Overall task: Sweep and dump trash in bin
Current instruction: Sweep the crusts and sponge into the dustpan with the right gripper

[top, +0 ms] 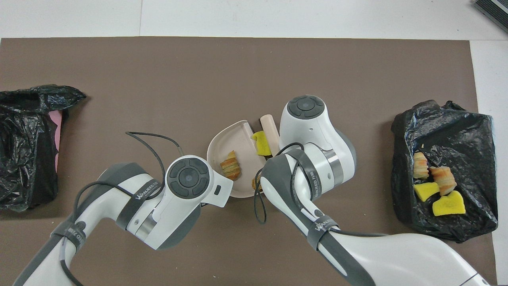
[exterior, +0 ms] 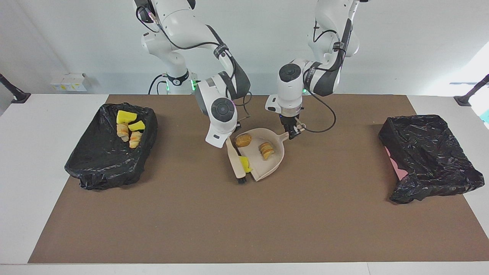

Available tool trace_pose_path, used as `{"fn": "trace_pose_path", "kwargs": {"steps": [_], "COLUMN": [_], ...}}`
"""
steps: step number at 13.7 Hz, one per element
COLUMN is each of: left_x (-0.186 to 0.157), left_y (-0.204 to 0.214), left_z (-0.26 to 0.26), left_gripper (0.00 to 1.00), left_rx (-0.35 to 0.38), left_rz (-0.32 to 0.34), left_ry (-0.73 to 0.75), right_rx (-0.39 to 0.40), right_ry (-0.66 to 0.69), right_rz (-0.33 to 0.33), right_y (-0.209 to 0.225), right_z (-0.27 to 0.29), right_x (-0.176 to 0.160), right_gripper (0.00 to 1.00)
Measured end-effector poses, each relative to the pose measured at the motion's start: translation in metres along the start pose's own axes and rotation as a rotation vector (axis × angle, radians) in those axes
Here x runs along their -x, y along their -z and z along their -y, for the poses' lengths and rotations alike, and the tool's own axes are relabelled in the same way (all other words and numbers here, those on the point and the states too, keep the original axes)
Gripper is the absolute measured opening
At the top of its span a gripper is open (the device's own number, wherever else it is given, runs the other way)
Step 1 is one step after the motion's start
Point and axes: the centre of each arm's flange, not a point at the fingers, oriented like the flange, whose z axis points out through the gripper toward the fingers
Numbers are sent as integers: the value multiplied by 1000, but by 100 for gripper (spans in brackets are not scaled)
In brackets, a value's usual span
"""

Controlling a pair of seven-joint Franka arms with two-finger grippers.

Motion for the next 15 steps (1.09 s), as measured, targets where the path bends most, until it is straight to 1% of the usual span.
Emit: {"fn": "trace_pose_path", "kwargs": {"steps": [3, 5, 7, 8, 10, 11, 13, 15], "left_x": [3, 2, 2, 2, 2, 3, 3, 3], "left_y": [0, 0, 0, 0, 0, -1, -1, -1], "left_z": [-1, 0, -1, -1, 0, 0, 1, 1], "left_gripper": [32, 32, 32, 32, 32, 32, 32, 32], "left_rx": [-2, -7, -11, -12, -15, -16, -18, -19], "left_rz": [-2, -11, -17, -19, -23, -24, -28, -31], "left_ry": [-54, -71, -81, -87, -113, -127, -139, -144], "right_rx": [-36, -34, -44, -72, -154, -170, -173, -166], "right_ry": [-49, -74, -90, -107, -139, -139, -142, -165], "right_rz": [-9, -22, -47, -60, -73, -72, -62, -52], "right_y": [7, 12, 26, 37, 63, 72, 81, 77], "right_z": [32, 51, 47, 39, 28, 28, 36, 46], "right_x": [10, 16, 19, 21, 32, 40, 52, 58], "right_gripper": [26, 26, 26, 26, 26, 26, 26, 26]}}
